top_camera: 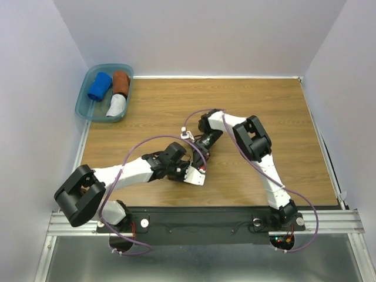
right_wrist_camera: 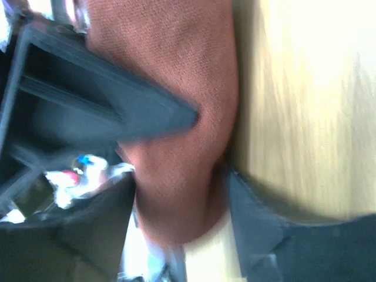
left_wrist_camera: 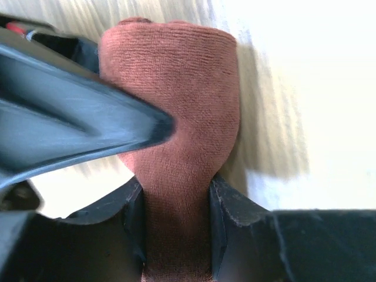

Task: Roll the towels
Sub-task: Place the rolled towel into the container

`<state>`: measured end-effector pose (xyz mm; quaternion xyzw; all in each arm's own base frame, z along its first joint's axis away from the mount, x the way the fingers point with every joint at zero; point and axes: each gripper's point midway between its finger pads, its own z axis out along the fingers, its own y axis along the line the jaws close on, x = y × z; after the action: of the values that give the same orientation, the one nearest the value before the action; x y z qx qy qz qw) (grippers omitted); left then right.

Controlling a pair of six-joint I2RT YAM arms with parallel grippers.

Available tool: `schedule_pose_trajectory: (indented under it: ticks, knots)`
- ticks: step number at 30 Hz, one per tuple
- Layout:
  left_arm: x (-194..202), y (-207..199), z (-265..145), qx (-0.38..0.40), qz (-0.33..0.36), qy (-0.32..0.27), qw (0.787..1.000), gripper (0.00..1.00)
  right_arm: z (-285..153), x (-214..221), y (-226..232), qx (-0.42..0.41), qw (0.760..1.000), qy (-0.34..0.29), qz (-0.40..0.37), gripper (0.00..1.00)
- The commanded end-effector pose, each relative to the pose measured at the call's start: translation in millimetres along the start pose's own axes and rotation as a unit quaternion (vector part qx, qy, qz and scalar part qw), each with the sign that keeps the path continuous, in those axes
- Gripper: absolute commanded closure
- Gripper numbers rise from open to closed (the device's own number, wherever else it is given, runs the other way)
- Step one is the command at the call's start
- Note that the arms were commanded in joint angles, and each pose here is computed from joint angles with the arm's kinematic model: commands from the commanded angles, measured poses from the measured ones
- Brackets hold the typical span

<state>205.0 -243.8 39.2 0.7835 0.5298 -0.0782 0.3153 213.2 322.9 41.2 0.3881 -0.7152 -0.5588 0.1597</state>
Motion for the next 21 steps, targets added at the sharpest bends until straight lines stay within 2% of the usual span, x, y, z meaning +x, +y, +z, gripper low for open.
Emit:
schedule_pose_trajectory:
  ticks: [1,2,3,5,6,8,9,11,15,16,17,18,20,21]
  knots:
    - [-1.0,-24.6,-29.5,0.072,-0.118,0.003,0.990,1.00,-78.0,-6.1,-25.1,0.157,0.985,0.007,-0.070,0.18]
    - [0.4,-20.7,-34.1,0.070,-0.140,0.002,0.988,1.00,-91.4,-8.2,-24.4,0.173,0.982,-0.002,-0.072,0.05]
    - [-3.4,-8.6,-41.4,0.058,-0.155,-0.005,0.986,1.00,-107.0,-13.2,-24.1,0.191,0.979,-0.017,-0.075,0.00]
    - [-1.2,-0.6,-53.1,0.055,-0.202,-0.009,0.978,1.00,-148.0,-15.9,-24.8,0.236,0.969,-0.049,-0.063,0.00]
    - [6.0,16.6,-64.4,0.035,-0.233,-0.009,0.972,1.00,-175.8,-18.6,-24.0,0.255,0.962,-0.079,-0.056,0.00]
    - [10.8,31.3,-74.7,0.022,-0.272,-0.013,0.962,1.00,-200.3,-19.4,-18.6,0.270,0.955,-0.107,-0.053,0.00]
    - [21.6,55.7,-86.9,-0.009,-0.300,-0.013,0.954,1.00,-213.1,-21.5,-11.8,0.283,0.950,-0.120,-0.056,0.00]
    - [33.1,77.4,-102.5,-0.029,-0.341,-0.014,0.940,1.00,-234.3,-15.6,-6.5,0.299,0.942,-0.141,-0.053,0.00]
    - [77.8,168.7,-160.1,-0.131,-0.434,-0.020,0.891,1.00,-247.9,-5.8,12.5,0.311,0.935,-0.159,-0.059,0.00]
    - [106.5,180.5,-180.8,-0.158,-0.468,-0.012,0.869,1.00,-248.9,-4.0,19.4,0.314,0.933,-0.162,-0.064,0.00]
    - [120.4,211.9,-200.1,-0.191,-0.476,-0.017,0.858,1.00,-247.2,0.0,21.1,0.312,0.934,-0.162,-0.062,0.00]
    - [138.0,225.7,-215.6,-0.215,-0.494,-0.014,0.843,1.00,-245.5,2.6,22.6,0.310,0.935,-0.162,-0.060,0.00]
    - [187.1,242.8,-255.5,-0.268,-0.547,0.001,0.793,1.00,-241.2,6.8,27.1,0.304,0.936,-0.164,-0.060,0.00]
    - [204.7,268.1,-273.9,-0.295,-0.547,-0.003,0.784,1.00,-239.3,8.4,27.4,0.302,0.937,-0.165,-0.058,0.00]
